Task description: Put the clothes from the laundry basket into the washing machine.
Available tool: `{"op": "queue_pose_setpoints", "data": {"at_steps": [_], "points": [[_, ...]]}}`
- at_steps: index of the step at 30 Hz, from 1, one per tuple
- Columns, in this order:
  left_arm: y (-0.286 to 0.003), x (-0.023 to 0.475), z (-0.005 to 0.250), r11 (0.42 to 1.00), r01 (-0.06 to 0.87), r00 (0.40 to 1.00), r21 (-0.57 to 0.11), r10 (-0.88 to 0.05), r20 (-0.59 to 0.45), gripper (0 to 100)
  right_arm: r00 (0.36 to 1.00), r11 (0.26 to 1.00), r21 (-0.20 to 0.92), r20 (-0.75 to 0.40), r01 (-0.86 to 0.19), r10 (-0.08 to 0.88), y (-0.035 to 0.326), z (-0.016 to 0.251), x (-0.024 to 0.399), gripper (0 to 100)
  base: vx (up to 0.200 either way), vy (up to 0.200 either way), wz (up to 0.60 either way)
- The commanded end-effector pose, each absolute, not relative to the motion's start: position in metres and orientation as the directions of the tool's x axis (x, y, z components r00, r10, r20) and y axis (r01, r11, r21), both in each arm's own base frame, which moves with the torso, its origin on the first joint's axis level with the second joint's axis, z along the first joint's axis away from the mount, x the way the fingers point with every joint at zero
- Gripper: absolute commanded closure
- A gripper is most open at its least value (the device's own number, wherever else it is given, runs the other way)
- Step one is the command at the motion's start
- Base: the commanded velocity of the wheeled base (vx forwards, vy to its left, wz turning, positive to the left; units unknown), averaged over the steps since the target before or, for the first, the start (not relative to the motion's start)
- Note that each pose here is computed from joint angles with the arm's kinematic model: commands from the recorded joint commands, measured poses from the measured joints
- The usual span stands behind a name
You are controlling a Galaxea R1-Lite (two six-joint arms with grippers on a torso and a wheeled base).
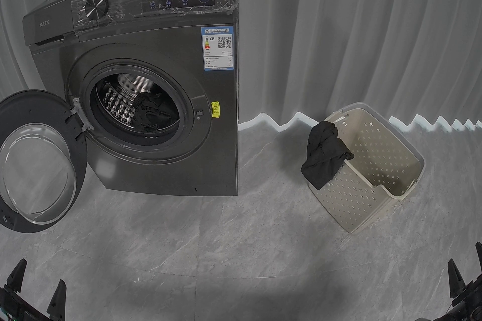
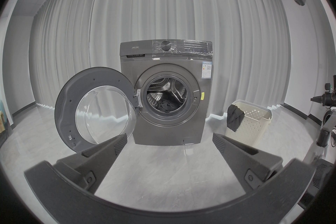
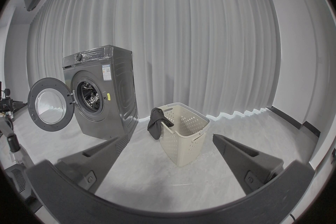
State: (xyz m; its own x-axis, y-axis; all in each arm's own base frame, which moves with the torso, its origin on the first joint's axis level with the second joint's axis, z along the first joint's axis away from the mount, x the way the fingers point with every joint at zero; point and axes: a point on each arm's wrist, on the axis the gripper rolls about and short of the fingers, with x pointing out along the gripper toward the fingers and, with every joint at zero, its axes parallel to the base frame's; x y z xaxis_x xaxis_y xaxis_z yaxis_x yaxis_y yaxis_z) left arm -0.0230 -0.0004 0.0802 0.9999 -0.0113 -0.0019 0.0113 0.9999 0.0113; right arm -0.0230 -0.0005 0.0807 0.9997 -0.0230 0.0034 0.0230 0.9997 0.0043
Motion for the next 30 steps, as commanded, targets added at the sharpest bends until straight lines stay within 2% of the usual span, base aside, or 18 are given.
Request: {"op": "queue_pose_setpoints", "data": {"at_steps": [1, 10, 19, 30], "points": [[-0.0004, -0.0229, 0.0754, 1.000, 0.011, 1.000, 0.009, -0.011, -0.003, 0, 1.000, 1.000, 0.005, 0.002, 0.021, -0.021, -0.0006, 0.0756, -0.0228, 0, 0.200, 0.000, 0.00], [-0.0004, -0.0229, 0.0754, 1.000, 0.011, 1.000, 0.006, -0.011, -0.003, 0, 1.000, 1.000, 0.005, 0.002, 0.021, -0.021, -0.0006, 0.0756, -0.0228, 0, 0.200, 0.000, 0.00], [-0.0004, -0.0229, 0.0754, 1.000, 0.011, 1.000, 0.008, -0.011, -0.003, 0, 1.000, 1.000, 0.005, 0.002, 0.021, -0.021, -0.0006, 0.0756, -0.0228, 0, 0.000, 0.000, 0.00], [-0.0001, -0.0229, 0.0754, 1.000, 0.000, 1.000, 0.005, 0.000, -0.003, 0, 1.000, 1.000, 0.005, -0.002, 0.025, -0.025, -0.0005, 0.0756, -0.0229, 0, 0.000, -0.200, 0.00]]}}
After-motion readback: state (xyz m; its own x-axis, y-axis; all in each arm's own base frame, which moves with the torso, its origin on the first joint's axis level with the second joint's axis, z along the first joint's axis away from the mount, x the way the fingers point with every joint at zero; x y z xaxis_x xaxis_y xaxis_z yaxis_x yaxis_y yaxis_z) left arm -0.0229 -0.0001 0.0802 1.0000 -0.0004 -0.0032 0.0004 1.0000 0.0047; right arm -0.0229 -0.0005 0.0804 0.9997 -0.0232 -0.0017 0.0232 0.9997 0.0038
